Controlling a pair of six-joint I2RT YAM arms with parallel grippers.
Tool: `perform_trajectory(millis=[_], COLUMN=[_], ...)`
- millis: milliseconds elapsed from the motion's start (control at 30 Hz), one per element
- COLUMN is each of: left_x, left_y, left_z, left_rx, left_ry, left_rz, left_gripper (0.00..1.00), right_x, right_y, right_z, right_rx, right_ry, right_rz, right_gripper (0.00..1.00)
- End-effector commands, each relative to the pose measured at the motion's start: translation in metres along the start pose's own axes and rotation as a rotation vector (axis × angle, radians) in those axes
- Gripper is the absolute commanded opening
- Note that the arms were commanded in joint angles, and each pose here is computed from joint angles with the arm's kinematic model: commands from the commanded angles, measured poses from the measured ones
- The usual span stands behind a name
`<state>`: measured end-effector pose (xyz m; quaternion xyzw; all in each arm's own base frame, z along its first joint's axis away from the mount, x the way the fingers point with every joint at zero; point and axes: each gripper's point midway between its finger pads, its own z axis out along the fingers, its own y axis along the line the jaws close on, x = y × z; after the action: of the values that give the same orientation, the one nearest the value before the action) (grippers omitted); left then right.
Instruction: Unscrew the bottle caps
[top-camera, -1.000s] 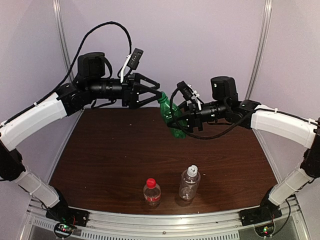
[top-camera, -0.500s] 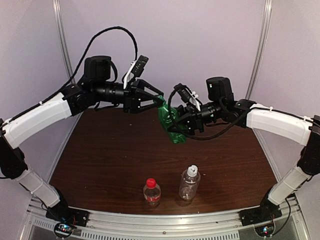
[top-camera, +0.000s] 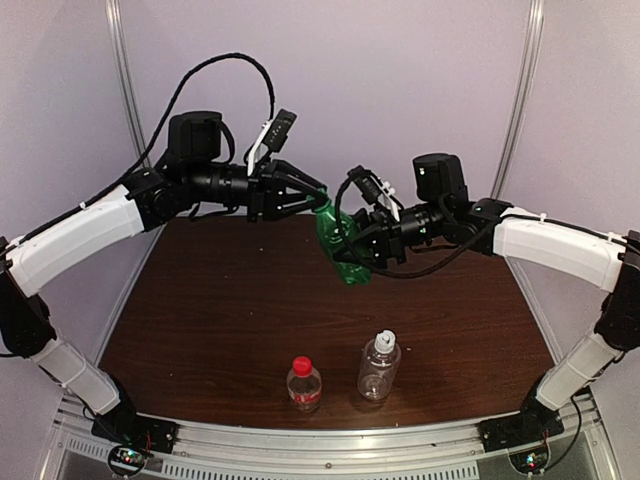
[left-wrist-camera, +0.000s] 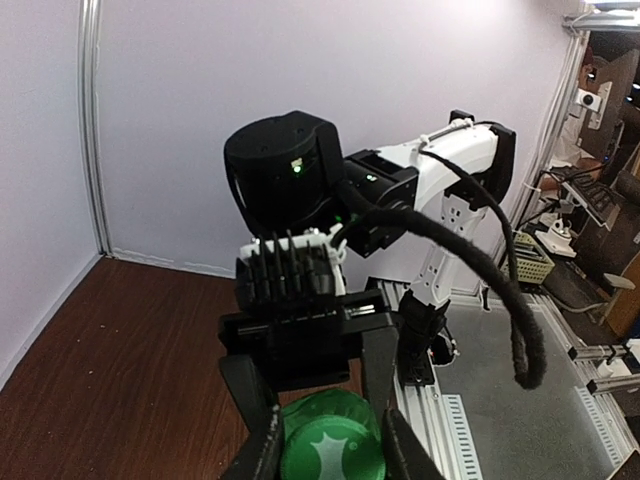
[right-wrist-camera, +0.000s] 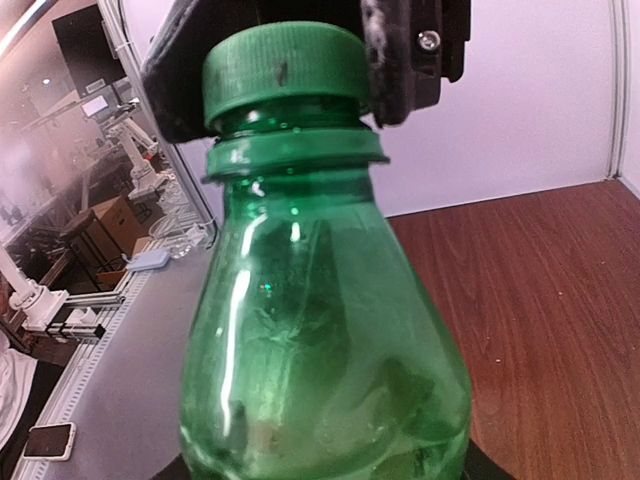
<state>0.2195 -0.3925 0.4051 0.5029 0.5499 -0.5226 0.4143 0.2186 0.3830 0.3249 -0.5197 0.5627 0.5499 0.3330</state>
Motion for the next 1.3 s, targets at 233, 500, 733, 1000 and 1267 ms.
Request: perform_trajectory(millis=[233,500,733,1000,1267], left_x=[-0.024,-0.022,-0.022,-0.026,-0.029], left_y=[0.073,0.085,0.078,0.067,0.026], left_z=[-0.008,-0.006,-0.001,-0.014,-0.016], left_rx=[-0.439,-0.503,-0.442,-0.374,-0.204], left_ry=[-0.188,-0.211,-0.186,-0.185,-0.118], left_rz=[-0.334,-0.403,-0.361,-0.263,-0.034], left_gripper=[0.23,0.3,0.46,0.7,0.86], right_x=[-0.02,-0.02,-0.016,-0.014,-0.012], right_y=[-0.083,-0.091,-0.076,-0.056,-0.017], right_z=[-0.042,-0.05,-0.037,-0.027,-0.012], right_rx=[0.623,0.746,0.63,0.491,0.216], right_ry=[-0.075,-0.08,-0.07,-0.063,-0.043], right_rz=[-0.074,-0.124,-0.129,-0.131,-0.114], right_gripper=[0.53,0.53,0.54,0.54,0.56])
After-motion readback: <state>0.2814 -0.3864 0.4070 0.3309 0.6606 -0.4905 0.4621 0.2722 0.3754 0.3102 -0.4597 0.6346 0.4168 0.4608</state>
